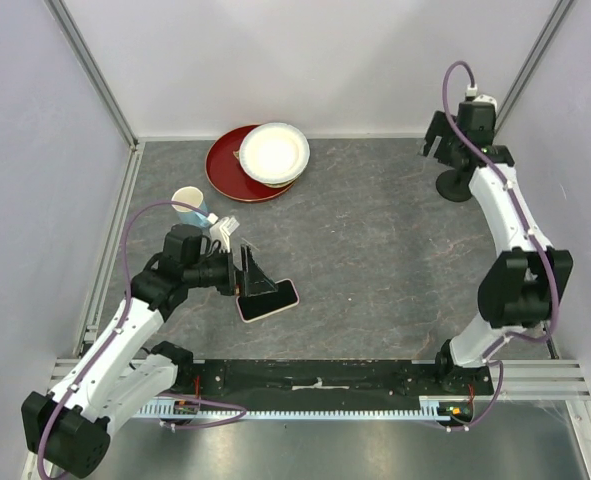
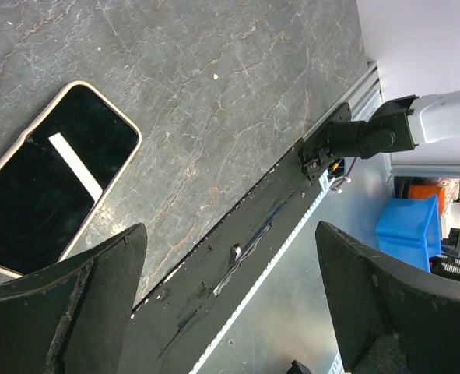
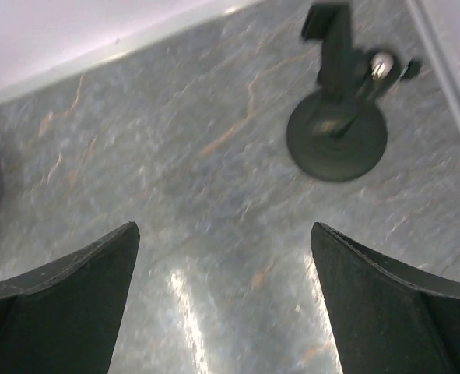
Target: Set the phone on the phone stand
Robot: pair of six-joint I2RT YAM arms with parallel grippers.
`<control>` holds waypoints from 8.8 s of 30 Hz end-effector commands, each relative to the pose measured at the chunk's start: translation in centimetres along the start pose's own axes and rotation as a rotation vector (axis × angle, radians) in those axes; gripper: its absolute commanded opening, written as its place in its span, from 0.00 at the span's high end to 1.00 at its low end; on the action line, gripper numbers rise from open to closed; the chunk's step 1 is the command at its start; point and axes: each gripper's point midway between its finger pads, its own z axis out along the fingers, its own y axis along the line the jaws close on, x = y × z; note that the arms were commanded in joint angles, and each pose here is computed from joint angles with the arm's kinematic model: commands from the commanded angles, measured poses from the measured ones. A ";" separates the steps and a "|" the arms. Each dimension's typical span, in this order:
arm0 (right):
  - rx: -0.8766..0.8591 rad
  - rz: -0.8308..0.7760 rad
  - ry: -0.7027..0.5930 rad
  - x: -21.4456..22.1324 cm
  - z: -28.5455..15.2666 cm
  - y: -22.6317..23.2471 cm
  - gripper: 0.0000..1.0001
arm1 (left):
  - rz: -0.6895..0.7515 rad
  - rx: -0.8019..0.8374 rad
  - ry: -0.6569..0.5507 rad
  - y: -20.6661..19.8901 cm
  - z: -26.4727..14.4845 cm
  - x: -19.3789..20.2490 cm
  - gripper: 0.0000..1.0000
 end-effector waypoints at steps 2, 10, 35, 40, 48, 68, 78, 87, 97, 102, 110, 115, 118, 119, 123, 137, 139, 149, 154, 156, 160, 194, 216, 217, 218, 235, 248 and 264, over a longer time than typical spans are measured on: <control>0.074 0.038 -0.030 -4.3 4.5 -3.2 0.02 | 0.072 0.060 -0.036 -1.2 -0.2 -0.6 0.05; 0.191 0.027 -0.007 -4.8 8.6 -5.2 0.02 | 0.102 0.092 -0.047 -1.9 -0.6 -0.6 0.04; 0.197 -0.040 0.014 -4.9 9.8 -5.1 1.00 | 0.095 0.071 -0.059 -1.5 -0.4 -0.8 0.05; 0.009 -0.095 0.047 -2.7 6.7 -0.7 1.00 | 0.093 0.079 -0.051 -1.6 -0.4 -0.8 0.05; -0.395 -0.339 0.308 7.4 0.3 7.1 1.00 | 0.097 0.088 -0.061 -1.8 -0.4 -1.0 0.07; -0.539 -0.754 0.349 17.2 -8.0 12.0 0.55 | 0.141 0.318 -0.166 -11.9 4.0 -18.7 0.13; -0.304 -0.570 0.051 11.0 -9.6 10.3 0.09 | 0.140 0.148 -0.146 -5.7 6.8 -18.2 0.16; -0.428 -0.352 0.006 13.0 -9.4 13.4 0.02 | 0.179 0.123 -0.166 -5.7 5.8 -17.7 0.16; -0.185 -0.212 -0.062 10.3 -8.0 10.8 0.11 | 0.185 0.103 -0.165 -5.5 5.6 -17.7 0.16; -0.166 -0.215 -0.066 10.6 -7.4 10.6 0.15 | 0.201 0.088 -0.185 -5.4 5.4 -17.9 0.16; 0.004 -0.166 -0.121 10.1 -7.3 7.2 0.30 | 0.186 0.111 -0.166 -5.6 5.6 -17.6 0.16; -0.013 -0.174 -0.101 10.5 -7.6 7.3 0.37 | 0.184 0.095 -0.164 -5.2 5.8 -17.6 0.16; -0.209 -0.202 -0.058 11.6 -8.5 10.2 0.37 | 0.179 0.106 -0.160 -5.4 5.7 -17.6 0.16; -0.282 -0.219 -0.071 11.4 -8.9 11.4 0.36 | 0.181 0.108 -0.162 -5.4 5.7 -17.6 0.16; -0.480 -0.219 -0.091 11.9 -10.7 14.0 0.07 | 0.185 0.105 -0.164 -5.4 5.7 -17.6 0.16; -0.316 -0.047 -0.075 10.9 -7.3 14.7 0.40 | 0.176 0.086 -0.151 -4.6 6.3 -17.5 0.16; -0.300 -0.056 -0.073 11.2 -7.1 14.5 0.46 | 0.177 0.087 -0.150 -4.7 6.2 -17.4 0.16; -0.221 -0.171 -0.071 12.2 -6.8 12.1 0.67 | 0.176 0.094 -0.151 -4.8 6.1 -17.5 0.16; -0.220 -0.228 -0.084 12.0 -7.3 11.5 0.83 | 0.174 0.096 -0.148 -4.8 6.2 -17.5 0.16; -0.227 -0.246 -0.090 11.8 -7.5 11.5 0.95 | 0.173 0.098 -0.146 -4.8 6.3 -17.4 0.16; -0.273 -0.370 -0.076 12.6 -7.7 11.5 1.00 | 0.169 0.095 -0.142 -4.6 6.4 -17.4 0.16; -0.724 -0.675 -0.225 15.3 -17.7 19.7 0.02 | -0.009 -0.275 -0.427 2.3 0.6 -21.9 0.16; -1.297 -1.351 0.188 38.8 -16.8 27.9 0.02 | -0.074 -0.296 -0.490 4.6 -1.6 -22.9 0.18; -1.305 -1.375 0.181 39.1 -16.9 28.0 0.02 | -0.079 -0.281 -0.488 4.5 -1.6 -23.0 0.18; -1.324 -1.421 0.159 39.6 -17.1 28.1 0.02 | -0.093 -0.272 -0.489 4.7 -1.6 -23.1 0.19; -1.541 -1.589 0.265 42.8 -16.8 29.9 0.02 | -0.113 -0.171 -0.443 4.5 -0.5 -22.9 0.20; -1.505 -1.554 0.442 43.0 -14.2 28.8 0.02 | -0.117 -0.144 -0.434 4.3 -0.4 -22.8 0.20; -1.111 -1.615 0.682 45.8 -12.1 23.2 0.22 | -0.131 -0.121 -0.427 4.4 -0.2 -22.8 0.22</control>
